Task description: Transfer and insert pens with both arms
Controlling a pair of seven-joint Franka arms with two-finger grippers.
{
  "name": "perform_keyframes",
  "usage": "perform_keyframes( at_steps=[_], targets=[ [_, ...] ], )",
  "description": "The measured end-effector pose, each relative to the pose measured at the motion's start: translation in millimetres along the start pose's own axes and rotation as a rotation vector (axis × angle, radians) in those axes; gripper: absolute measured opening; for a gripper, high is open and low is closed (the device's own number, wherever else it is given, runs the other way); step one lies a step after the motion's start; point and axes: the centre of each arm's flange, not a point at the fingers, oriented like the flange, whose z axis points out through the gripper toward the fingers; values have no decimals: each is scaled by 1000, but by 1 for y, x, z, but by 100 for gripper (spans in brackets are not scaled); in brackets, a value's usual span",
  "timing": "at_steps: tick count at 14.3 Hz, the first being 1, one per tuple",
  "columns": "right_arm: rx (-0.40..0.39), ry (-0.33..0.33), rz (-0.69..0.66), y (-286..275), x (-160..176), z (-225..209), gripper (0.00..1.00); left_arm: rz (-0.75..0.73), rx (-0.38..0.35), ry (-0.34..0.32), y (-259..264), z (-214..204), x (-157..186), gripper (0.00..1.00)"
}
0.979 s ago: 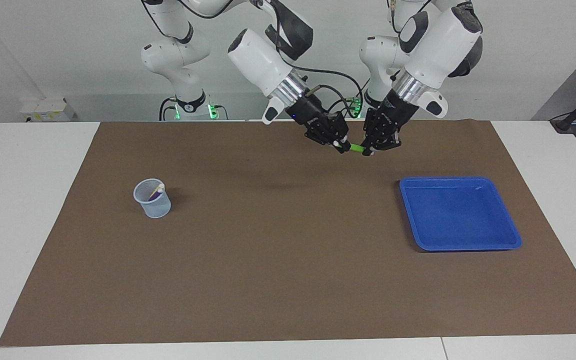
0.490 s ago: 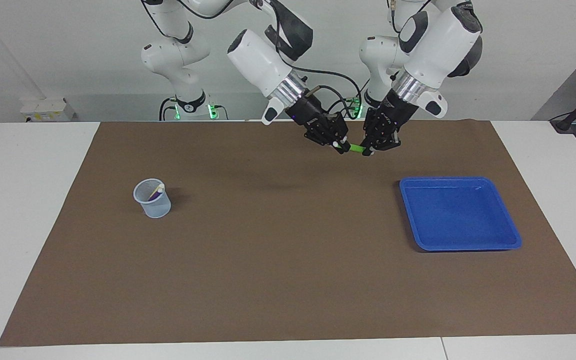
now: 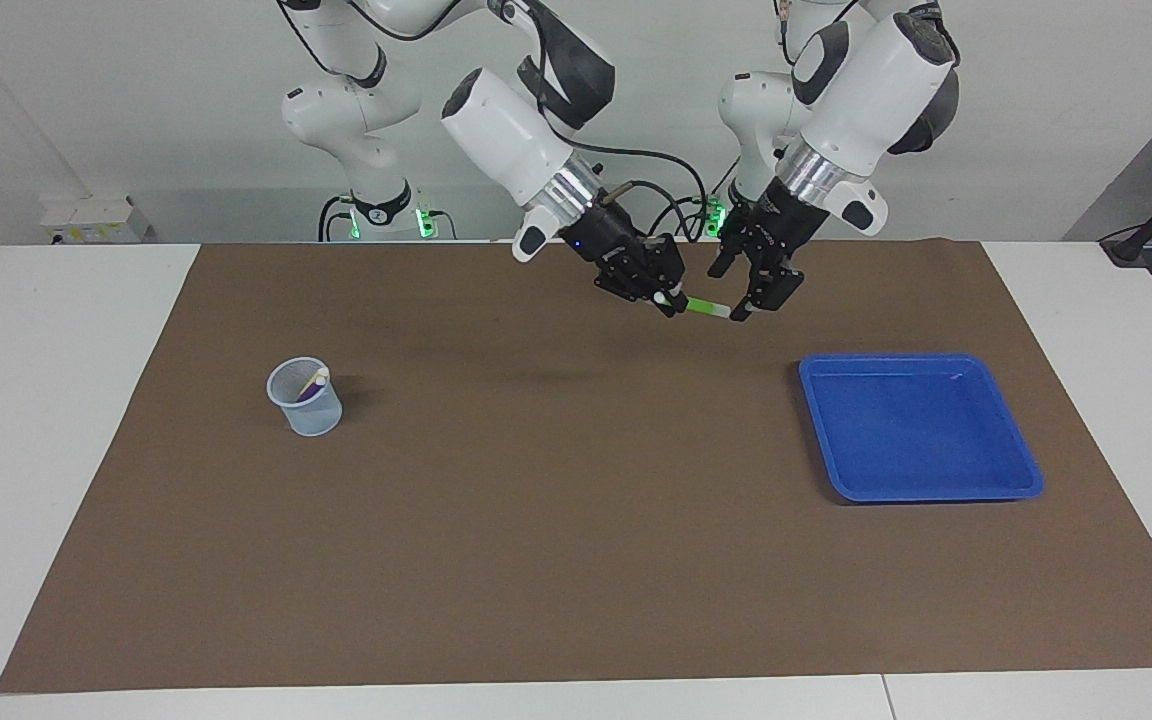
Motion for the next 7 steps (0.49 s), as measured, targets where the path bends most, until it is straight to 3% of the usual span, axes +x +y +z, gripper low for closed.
perform_keyframes(
  at_steps=[4,7],
  targets=[
    [-269,-73,-230,37,23,-20,19,262,15,9,-5,5,14,100],
    [-457,-198,-447,72,35,-48,19,532,50,19,-4,1,54,100]
  ],
)
